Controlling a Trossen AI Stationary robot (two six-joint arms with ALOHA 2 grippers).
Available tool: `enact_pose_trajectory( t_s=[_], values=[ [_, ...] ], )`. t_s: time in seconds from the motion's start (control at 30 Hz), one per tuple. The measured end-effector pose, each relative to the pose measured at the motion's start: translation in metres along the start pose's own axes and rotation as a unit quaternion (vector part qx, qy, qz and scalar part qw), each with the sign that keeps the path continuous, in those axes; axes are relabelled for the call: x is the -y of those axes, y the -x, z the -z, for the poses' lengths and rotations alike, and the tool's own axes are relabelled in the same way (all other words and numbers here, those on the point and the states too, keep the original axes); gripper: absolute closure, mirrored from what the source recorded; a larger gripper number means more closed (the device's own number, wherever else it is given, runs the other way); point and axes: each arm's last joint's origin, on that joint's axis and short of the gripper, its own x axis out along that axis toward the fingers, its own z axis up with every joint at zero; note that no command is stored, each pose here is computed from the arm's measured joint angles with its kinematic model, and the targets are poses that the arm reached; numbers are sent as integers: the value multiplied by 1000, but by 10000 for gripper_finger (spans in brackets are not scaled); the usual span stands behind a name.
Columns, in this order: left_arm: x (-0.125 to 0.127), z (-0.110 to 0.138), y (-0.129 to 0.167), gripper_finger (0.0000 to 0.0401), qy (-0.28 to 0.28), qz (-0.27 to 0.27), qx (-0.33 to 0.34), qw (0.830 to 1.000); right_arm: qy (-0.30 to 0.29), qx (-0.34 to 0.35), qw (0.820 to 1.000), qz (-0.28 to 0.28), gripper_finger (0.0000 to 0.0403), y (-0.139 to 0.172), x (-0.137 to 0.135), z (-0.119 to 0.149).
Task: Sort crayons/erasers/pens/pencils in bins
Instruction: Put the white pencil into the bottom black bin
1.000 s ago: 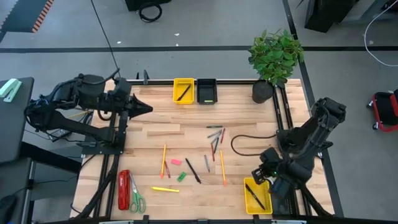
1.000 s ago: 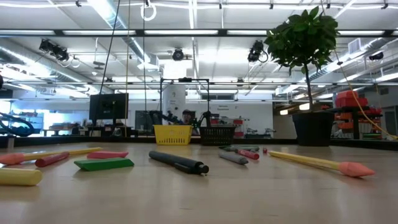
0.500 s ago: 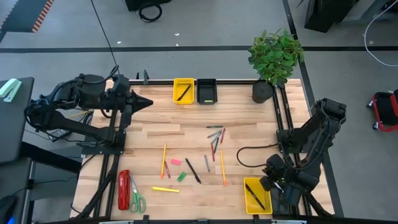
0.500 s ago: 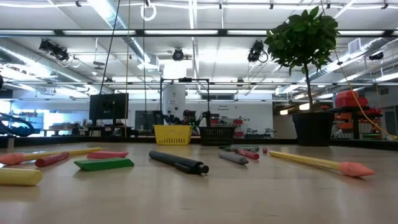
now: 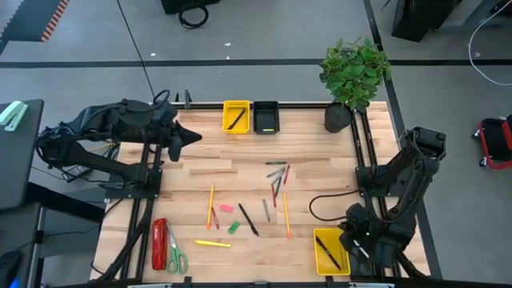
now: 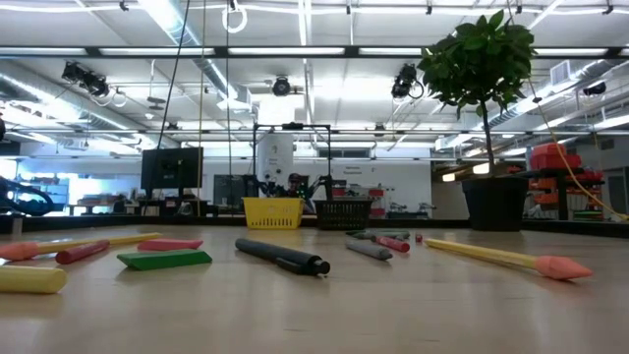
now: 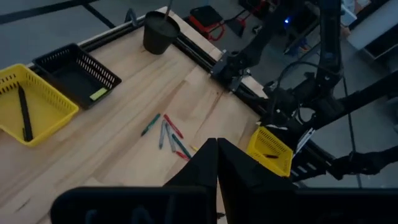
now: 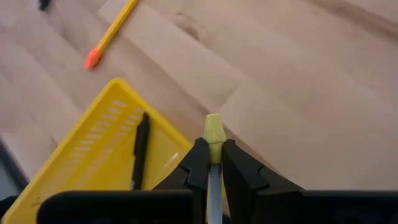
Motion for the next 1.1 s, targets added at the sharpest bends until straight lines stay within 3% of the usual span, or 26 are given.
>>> enact_pose_trajectory(
  t_s=[0.27, 0.67, 1.1],
  values=[
    [1, 1, 1, 361, 33, 5, -1, 999, 18, -20, 999, -18, 351, 6, 5, 15],
    [9, 7, 3, 373, 37, 27, -17, 999, 11, -34, 999, -35, 287, 6, 2, 19],
    [10, 8, 3, 378, 33, 32, -19, 999, -22, -28, 999, -31, 296, 4, -9, 9]
  ],
)
